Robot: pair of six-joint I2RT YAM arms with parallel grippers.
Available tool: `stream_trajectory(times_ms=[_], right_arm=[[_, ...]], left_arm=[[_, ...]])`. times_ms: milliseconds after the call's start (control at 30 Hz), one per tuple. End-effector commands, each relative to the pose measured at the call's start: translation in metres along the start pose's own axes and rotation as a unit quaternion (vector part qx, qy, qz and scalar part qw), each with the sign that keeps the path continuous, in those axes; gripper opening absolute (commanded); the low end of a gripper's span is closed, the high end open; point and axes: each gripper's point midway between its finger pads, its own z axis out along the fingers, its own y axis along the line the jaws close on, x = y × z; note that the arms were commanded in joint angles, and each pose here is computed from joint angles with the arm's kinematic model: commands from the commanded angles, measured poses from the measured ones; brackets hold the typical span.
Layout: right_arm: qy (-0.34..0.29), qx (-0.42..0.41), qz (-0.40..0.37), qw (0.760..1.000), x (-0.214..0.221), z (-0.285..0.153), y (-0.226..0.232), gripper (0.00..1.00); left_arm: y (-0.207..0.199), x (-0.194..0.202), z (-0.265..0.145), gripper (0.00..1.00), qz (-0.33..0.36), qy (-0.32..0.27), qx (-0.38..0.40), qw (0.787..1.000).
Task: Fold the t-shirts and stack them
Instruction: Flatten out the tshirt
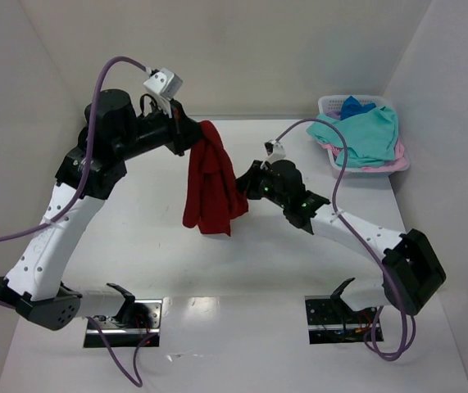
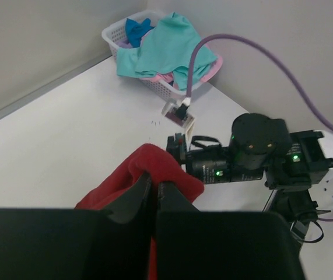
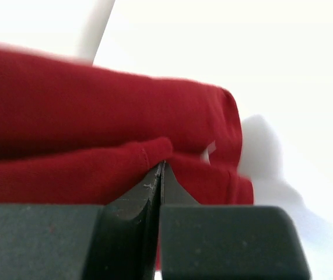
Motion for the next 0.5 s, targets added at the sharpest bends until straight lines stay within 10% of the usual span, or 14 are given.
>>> stream_trajectory(times_ms=[0,300,400,467], right_arm=[[-0.1,0.002,-0.037,0.994,-0.07,-0.02,0.033,0.0],[-0.22,0.018,-0.051,0.974,-0.165,-0.099,0.056,0.0],[-0.173,-0.001,-0.058,0.983,-0.137,-0.09,0.048,0.25],[-0.135,-0.021,-0.044,0.99,-0.112,-0.079,0.045,0.58]], left_arm=[[-0.005,-0.03,-0.023,0.0,0.016,-0.05,-0.008,0.999],[0.01,0.0,-0.035,0.0,0.006,-0.027,-0.052,0.998],[0.006,-0.005,-0.039,0.0,0.01,-0.036,-0.045,0.998],[0.002,-0.008,-0.041,0.0,0.012,-0.038,-0.04,0.998]])
